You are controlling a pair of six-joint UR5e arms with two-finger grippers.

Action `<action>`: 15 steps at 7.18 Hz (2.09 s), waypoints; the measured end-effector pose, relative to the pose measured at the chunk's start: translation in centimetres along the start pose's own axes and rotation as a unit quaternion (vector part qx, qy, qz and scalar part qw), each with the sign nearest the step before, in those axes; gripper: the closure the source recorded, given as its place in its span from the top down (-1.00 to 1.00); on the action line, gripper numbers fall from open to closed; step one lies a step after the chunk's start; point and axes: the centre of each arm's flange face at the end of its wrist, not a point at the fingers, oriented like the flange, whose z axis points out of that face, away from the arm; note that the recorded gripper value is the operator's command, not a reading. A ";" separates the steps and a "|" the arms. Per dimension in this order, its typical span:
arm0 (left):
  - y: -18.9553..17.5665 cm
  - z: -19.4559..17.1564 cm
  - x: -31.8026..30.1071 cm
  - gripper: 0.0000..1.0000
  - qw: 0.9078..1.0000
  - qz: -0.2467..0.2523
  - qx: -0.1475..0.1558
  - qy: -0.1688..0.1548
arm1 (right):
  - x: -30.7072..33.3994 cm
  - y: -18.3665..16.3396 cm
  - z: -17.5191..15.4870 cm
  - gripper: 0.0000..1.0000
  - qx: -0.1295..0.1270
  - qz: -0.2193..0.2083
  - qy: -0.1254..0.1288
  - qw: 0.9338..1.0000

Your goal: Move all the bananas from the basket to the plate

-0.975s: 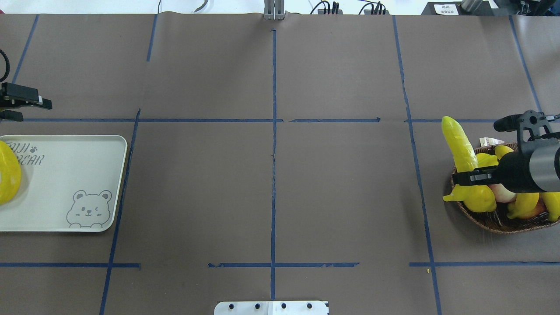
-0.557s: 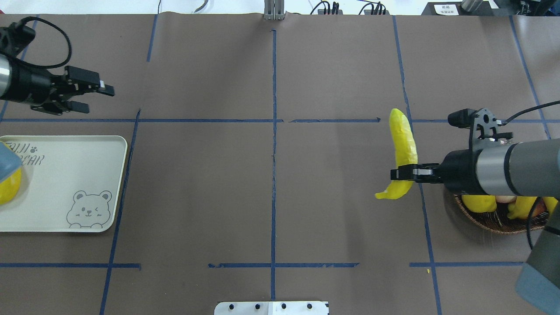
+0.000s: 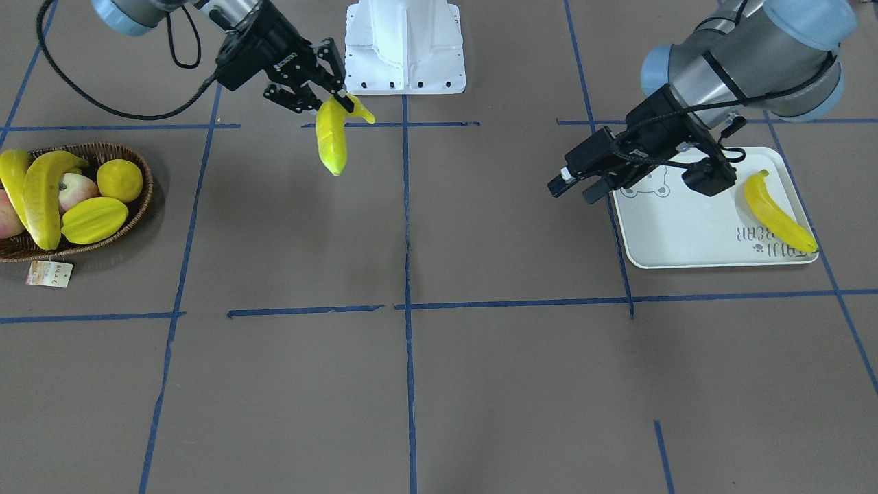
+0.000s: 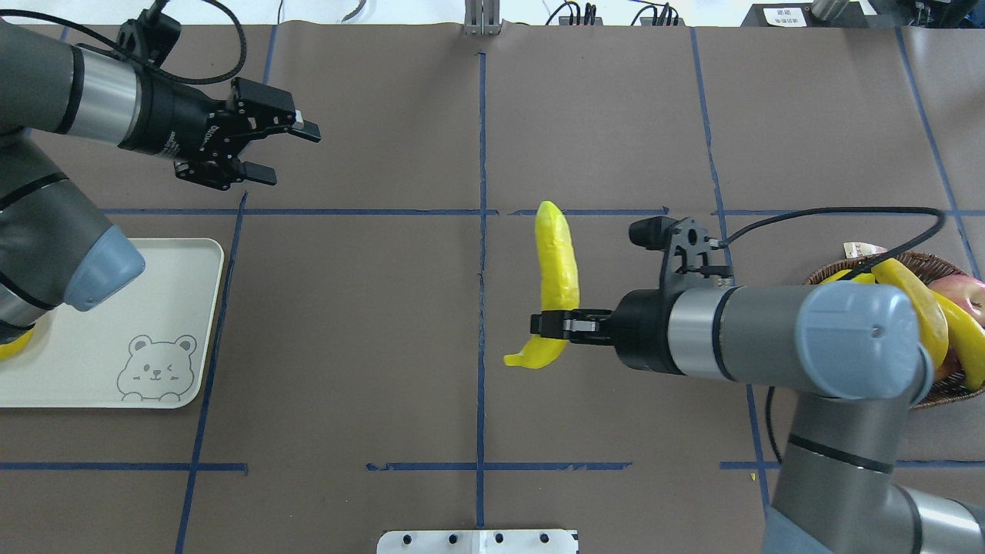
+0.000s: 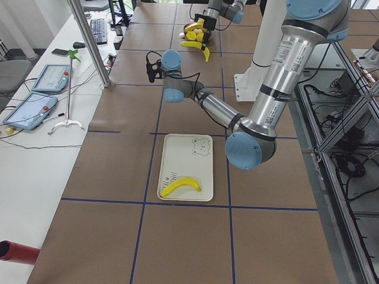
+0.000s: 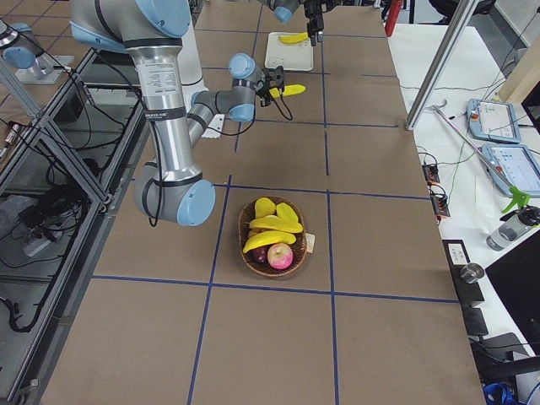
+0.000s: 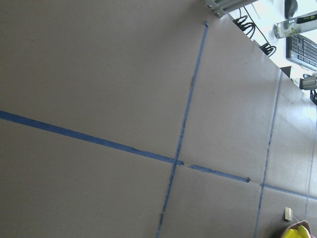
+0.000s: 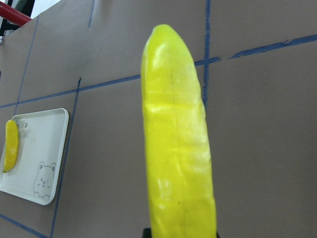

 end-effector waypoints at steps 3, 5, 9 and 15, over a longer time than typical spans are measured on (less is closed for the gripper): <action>3.3 3.5 5.0 0.99 0.999 0.014 -0.013 0.028 | -6.0 0.2 5.4 -0.92 -0.001 -0.002 -0.024 1.000; 5.7 6.0 6.2 0.99 0.999 0.005 -0.022 0.035 | -8.3 -0.3 7.3 -0.92 0.002 -0.002 -0.030 1.000; 8.8 9.3 5.7 0.54 0.999 -0.001 -0.033 0.030 | -9.4 -0.6 7.9 -0.92 0.009 -0.001 -0.035 0.999; 9.7 9.3 5.4 0.25 0.999 -0.001 -0.039 0.030 | -9.4 -0.6 8.0 -0.92 0.010 -0.001 -0.035 0.999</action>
